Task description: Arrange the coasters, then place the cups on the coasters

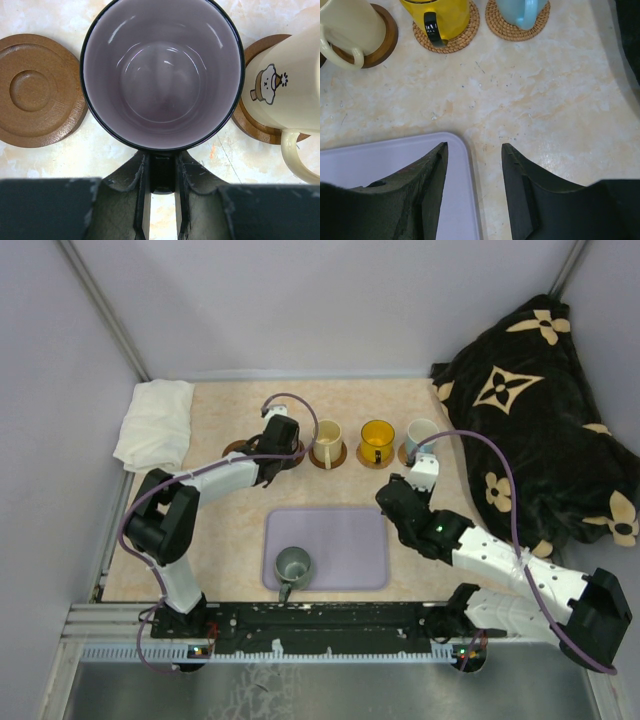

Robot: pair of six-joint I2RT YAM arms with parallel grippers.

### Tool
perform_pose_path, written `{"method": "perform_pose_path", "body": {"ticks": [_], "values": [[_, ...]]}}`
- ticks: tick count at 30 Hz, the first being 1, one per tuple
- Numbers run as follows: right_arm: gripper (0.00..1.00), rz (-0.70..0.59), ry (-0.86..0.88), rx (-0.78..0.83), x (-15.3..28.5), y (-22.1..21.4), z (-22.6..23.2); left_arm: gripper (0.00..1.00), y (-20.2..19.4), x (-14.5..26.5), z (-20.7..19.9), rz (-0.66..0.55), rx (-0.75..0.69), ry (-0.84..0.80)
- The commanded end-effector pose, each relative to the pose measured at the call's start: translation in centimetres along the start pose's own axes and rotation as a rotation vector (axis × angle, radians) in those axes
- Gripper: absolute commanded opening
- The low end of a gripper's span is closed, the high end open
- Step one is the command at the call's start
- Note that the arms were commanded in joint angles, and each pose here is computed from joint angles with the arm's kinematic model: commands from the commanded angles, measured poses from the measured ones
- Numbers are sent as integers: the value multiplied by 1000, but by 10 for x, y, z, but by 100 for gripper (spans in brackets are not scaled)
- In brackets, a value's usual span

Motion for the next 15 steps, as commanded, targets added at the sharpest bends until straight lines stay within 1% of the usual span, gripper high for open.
{"method": "perform_pose_path", "body": {"ticks": [1,2,5,7,11,12,15], "values": [[47,-40,22,-53,1,11,10,0,17,-3,-6,-68,52,-23],[47,-41,22,-53,1,11,10,0,15,-4,-5,-63,53,-22],[47,-40,25,-49,1,12,11,6,7,-4,-4,-41,53,-18],[48,-38,28,-44,0,11,11,13,2,-4,-2,-24,55,-14],[47,-38,31,-43,1,12,12,17,-6,-2,1,-1,64,-8],[47,-38,31,-43,1,12,12,20,-8,-1,2,1,68,-9],[47,-36,35,-41,1,11,13,41,-11,2,3,8,74,-10]]}}
Point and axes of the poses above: each gripper's point midway between its finger pads, its own x axis back along the fingers, its own z axis along the line the jaws close on, y = z × x, the point moved 6 cm from there along x, back along the fingers, and after that the axes turned 2 degrees about -x, right-handed, at the moved point
